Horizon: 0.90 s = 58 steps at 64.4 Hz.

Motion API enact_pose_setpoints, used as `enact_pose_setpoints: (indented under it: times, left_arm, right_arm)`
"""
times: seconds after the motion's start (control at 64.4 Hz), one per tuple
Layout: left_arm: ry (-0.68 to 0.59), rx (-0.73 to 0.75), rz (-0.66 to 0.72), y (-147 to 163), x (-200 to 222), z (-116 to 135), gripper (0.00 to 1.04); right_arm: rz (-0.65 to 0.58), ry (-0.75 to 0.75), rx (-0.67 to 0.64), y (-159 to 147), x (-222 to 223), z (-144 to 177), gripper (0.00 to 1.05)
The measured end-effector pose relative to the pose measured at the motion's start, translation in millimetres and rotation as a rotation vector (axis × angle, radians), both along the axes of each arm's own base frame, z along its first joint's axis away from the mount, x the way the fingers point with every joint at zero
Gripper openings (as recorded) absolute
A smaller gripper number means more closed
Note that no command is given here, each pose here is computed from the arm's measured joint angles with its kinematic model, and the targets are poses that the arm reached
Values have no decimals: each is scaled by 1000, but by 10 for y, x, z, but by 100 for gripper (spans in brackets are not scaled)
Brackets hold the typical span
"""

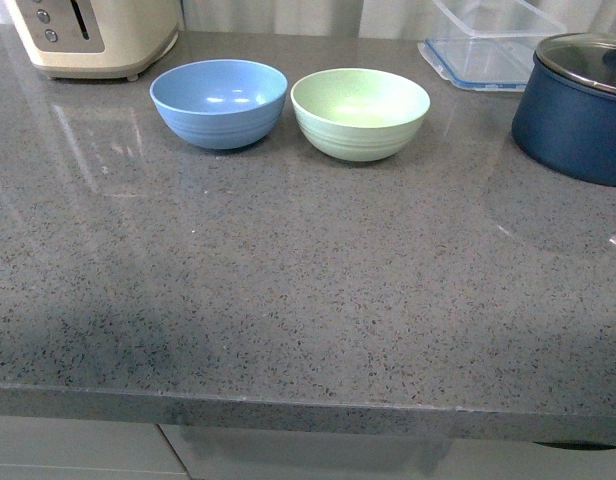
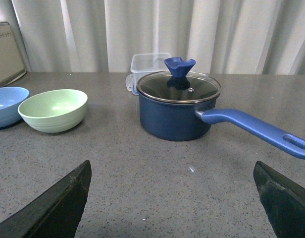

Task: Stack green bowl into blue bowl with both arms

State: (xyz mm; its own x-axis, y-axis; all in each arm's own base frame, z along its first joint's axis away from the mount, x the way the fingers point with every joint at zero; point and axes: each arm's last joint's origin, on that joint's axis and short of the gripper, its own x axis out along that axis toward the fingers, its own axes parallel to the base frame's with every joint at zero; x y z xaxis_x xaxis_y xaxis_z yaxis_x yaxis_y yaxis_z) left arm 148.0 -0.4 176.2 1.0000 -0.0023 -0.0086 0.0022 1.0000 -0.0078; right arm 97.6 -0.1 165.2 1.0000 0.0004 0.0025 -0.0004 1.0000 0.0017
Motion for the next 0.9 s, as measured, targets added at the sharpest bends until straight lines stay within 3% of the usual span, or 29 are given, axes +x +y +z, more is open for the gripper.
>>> enact_pose_setpoints:
  times: [0.901]
  left_arm:
    - [-34,0,1,1,-329,-20,4]
  right_arm:
    - [-1,0,0,0,0,0,95]
